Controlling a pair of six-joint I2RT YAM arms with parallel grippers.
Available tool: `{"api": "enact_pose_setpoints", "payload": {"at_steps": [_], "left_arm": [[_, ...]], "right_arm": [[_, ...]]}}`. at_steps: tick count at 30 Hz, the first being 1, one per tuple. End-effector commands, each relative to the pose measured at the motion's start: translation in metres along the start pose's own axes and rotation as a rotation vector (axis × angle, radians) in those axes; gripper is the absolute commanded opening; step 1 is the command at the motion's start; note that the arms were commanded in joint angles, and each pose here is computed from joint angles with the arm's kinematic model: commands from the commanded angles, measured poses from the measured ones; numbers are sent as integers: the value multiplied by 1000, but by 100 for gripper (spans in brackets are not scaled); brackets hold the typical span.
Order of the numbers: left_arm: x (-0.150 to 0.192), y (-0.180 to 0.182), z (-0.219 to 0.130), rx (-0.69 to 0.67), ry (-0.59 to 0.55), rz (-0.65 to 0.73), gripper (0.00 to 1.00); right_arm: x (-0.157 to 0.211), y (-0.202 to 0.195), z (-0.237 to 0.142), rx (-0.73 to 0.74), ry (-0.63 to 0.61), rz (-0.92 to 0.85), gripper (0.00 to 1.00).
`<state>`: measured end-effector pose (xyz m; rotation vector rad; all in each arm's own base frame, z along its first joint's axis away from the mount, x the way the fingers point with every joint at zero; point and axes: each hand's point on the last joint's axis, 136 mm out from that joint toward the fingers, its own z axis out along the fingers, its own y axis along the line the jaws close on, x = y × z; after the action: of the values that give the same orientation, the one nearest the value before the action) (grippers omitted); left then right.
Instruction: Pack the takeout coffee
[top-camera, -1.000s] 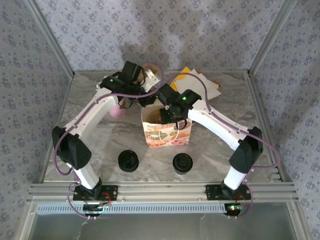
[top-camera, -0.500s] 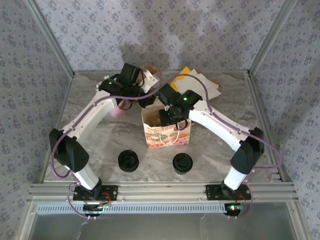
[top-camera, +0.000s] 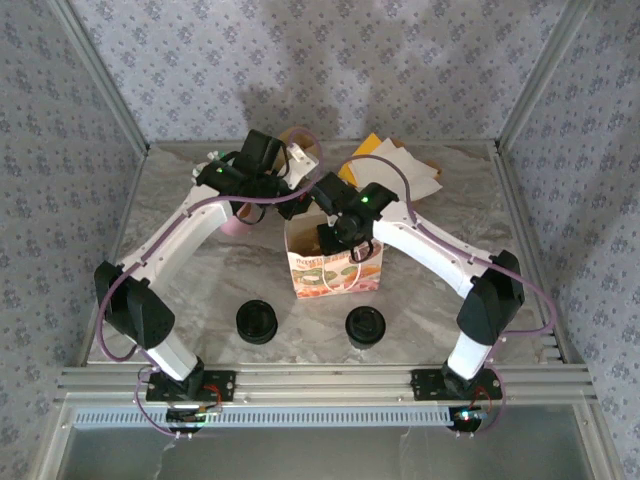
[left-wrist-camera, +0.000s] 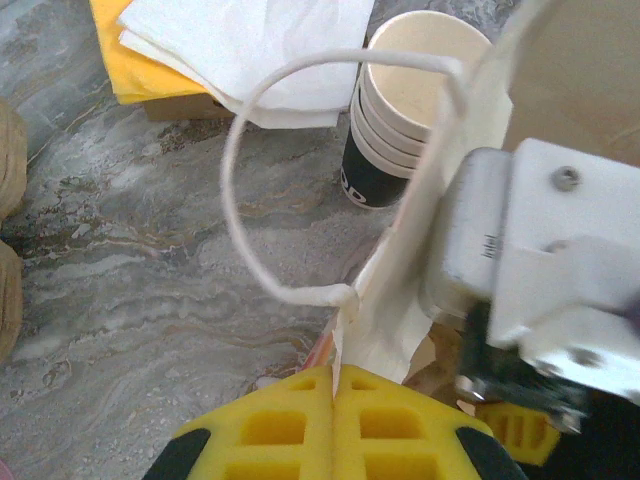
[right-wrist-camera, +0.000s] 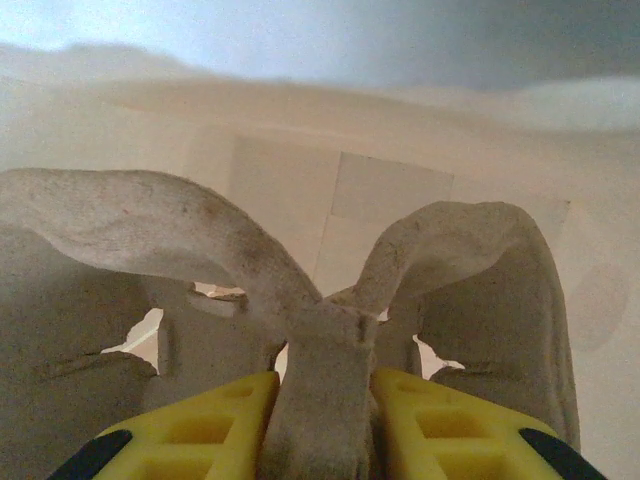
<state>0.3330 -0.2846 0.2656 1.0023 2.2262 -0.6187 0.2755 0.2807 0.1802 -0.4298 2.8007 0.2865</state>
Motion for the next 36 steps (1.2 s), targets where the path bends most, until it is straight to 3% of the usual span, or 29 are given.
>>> {"api": "enact_pose_setpoints", "payload": {"at_steps": [1, 29, 36], "left_arm": [[-1, -5, -8, -4, -20, -7, 0], [-1, -26, -16, 11, -81, -47, 2], [-8, -18, -19, -38, -123, -68, 6]], "right_arm": [[8, -6, 14, 6, 52, -2, 29], [7, -17, 42, 49, 141, 22, 30], [13, -20, 48, 59, 154, 22, 30]]}}
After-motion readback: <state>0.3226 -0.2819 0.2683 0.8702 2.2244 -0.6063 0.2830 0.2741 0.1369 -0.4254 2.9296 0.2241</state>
